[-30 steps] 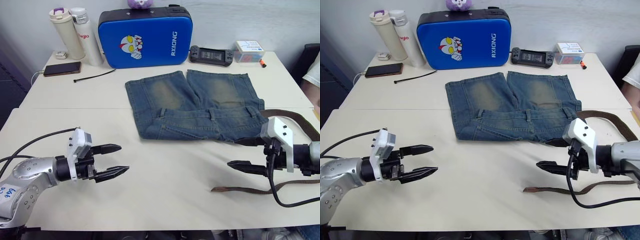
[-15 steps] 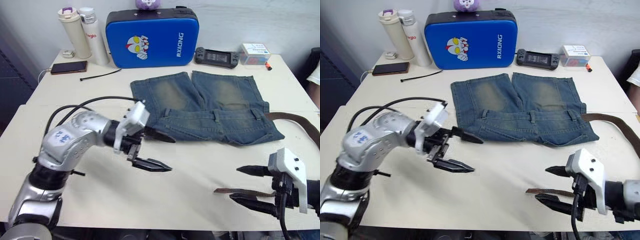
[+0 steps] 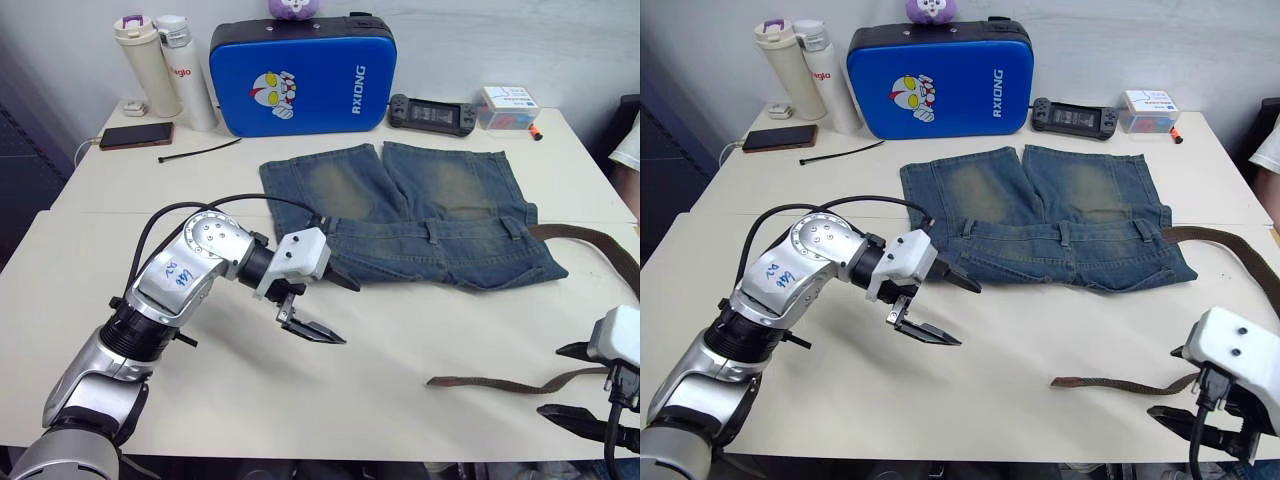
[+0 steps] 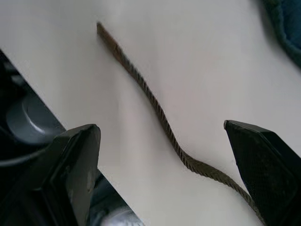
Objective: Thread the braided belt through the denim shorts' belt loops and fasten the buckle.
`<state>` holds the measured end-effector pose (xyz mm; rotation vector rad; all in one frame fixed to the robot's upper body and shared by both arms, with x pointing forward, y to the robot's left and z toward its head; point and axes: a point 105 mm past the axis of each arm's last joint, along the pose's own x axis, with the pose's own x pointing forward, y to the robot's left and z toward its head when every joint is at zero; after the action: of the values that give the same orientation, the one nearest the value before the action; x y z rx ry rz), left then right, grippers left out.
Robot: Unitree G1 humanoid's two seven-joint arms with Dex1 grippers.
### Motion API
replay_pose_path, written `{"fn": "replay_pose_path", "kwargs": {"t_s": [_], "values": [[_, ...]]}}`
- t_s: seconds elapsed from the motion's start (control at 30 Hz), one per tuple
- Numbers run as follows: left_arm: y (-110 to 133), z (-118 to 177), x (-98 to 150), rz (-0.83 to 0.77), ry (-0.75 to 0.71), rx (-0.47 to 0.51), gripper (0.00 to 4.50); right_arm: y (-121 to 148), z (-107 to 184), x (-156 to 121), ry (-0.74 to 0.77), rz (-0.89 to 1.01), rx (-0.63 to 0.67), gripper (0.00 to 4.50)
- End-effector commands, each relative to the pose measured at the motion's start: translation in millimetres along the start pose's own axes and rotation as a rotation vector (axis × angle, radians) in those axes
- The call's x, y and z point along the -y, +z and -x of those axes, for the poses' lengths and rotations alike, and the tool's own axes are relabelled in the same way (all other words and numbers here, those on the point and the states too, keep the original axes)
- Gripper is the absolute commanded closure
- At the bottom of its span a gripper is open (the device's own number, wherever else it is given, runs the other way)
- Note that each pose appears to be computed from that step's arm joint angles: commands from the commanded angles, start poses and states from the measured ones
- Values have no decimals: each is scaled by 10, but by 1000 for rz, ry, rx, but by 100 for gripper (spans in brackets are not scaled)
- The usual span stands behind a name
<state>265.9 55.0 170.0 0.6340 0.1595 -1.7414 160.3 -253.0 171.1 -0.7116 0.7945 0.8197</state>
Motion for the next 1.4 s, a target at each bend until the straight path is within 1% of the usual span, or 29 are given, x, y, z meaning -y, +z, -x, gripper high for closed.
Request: {"fn": "replay_pose_path", "kwargs": {"t_s": [0.03,0.1,0.2,0.23,0.3,0.33,0.37,0.43,0.47,0.5,0.53,0.57,0.63,0.77,0.8,0.87,0.97,1.03,1.07,1.1,1.17,1.33,1.4], "values": [[-120,6,86,-43,27,-57,6,-76,-171,125,1,62,-6,0],[-187,18,145,-24,36,-71,6,-122,-273,166,15,76,-12,0],[-205,36,184,8,78,-59,6,-183,-465,132,69,73,1,0],[-203,38,189,18,91,-54,2,-193,-516,128,77,70,9,26],[-194,39,190,30,114,-45,0,-189,-591,140,81,53,36,85],[-190,40,189,37,123,-40,0,-184,-612,142,88,52,46,132],[-187,40,187,43,131,-35,0,-176,-626,149,90,56,53,197],[-168,38,183,58,144,-15,0,-159,-640,155,98,53,72,293],[-160,38,181,63,149,-8,0,-154,-643,158,100,52,78,333],[-145,39,167,69,158,6,0,-136,-635,175,100,48,93,391],[-128,42,153,75,167,21,0,-110,-620,193,98,43,111,426],[-105,42,137,83,174,41,0,-77,-596,217,96,35,131,441],[-51,38,104,95,184,83,0,9,-515,276,94,18,174,441],[64,50,-4,118,222,182,0,287,-315,380,85,-39,315,441],[95,53,-47,124,242,210,0,368,-272,394,85,-56,362,441],[155,51,-138,135,284,276,0,592,-162,414,99,-112,504,441],[216,17,-303,117,369,334,0,831,-31,386,151,-183,665,441],[351,-30,-431,137,412,439,0,931,22,362,186,-235,754,441],[452,-84,-477,151,408,503,0,967,25,344,201,-255,784,441],[567,-155,-507,166,384,569,0,996,14,331,213,-279,811,441],[738,-301,-538,213,327,658,0,1022,-31,301,224,-309,831,441],[912,-503,-535,274,244,730,0,1020,-74,241,219,-351,831,441],[933,-523,-526,289,228,743,54,1018,-69,241,209,-361,834,450]]}}
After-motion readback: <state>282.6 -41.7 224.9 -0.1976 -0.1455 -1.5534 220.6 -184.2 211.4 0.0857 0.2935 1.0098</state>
